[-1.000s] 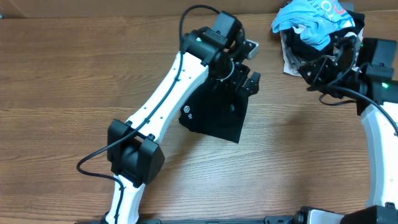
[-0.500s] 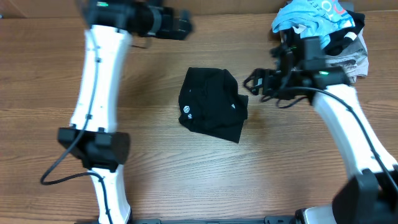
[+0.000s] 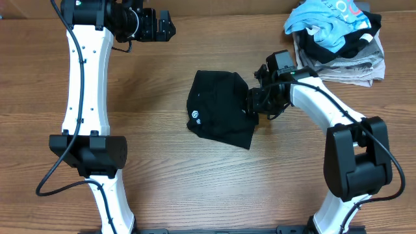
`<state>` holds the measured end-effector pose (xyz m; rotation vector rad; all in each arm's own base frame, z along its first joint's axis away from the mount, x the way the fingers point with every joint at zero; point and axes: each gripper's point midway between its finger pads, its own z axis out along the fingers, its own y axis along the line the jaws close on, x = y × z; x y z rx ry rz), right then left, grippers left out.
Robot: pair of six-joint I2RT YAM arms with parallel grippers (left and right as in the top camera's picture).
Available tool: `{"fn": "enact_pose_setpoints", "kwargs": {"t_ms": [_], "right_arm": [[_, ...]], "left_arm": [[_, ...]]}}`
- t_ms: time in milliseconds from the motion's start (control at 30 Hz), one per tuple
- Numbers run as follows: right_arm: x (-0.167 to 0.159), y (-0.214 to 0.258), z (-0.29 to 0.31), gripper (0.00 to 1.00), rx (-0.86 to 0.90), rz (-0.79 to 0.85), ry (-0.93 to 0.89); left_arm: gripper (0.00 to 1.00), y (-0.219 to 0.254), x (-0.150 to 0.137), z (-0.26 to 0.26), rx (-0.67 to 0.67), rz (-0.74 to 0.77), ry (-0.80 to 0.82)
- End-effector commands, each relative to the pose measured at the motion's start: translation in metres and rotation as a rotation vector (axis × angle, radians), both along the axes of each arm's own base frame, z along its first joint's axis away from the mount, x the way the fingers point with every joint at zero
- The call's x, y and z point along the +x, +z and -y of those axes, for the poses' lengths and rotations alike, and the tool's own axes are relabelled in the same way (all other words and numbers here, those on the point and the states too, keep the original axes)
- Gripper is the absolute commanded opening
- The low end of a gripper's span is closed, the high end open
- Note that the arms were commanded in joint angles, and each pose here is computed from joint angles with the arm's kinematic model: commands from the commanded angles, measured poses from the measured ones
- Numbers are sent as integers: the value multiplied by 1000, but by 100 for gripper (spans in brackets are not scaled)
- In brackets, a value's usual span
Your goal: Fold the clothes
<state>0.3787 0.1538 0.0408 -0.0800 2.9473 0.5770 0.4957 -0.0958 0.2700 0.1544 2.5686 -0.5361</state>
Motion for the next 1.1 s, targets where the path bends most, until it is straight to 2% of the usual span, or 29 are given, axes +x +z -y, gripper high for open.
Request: {"fn": "enact_pose_setpoints", "kwargs": {"t_ms": [0, 33, 67, 267, 467, 600, 833, 967, 1000, 1033, 1067], "right_arm": [[1, 3, -7, 37, -5, 25, 22], [1, 3, -8, 14, -5, 24, 25], [-1, 3, -8, 4, -3, 16, 26], [-19, 44, -12, 4, 51, -42, 37], [-46, 88, 0, 4, 13, -98, -3], [-63, 68, 21, 4, -100, -181, -70], [-92, -2, 28, 4, -112, -264, -157], [-103, -21, 31, 4, -114, -274, -165], [-102, -22, 31, 7, -113, -271, -165], [-100, -22, 30, 15, -110, -263, -165], [-96, -21, 29, 32, -102, -249, -164]], "left_arm": [[100, 4, -1, -3, 35, 22, -8], [100, 3, -1, -5, 46, 25, -7], [100, 2, 0, -8, 63, 25, 4], [100, 1, 2, -18, 94, 25, 31], [100, -3, 0, -26, 135, 11, 55], [100, -5, 0, -31, 158, 5, 67], [100, -5, 0, -33, 171, 5, 75], [100, -5, 0, -33, 171, 5, 75], [100, -5, 0, -33, 171, 5, 75], [100, -5, 0, -33, 171, 6, 75], [100, -5, 0, -33, 171, 6, 75]]}}
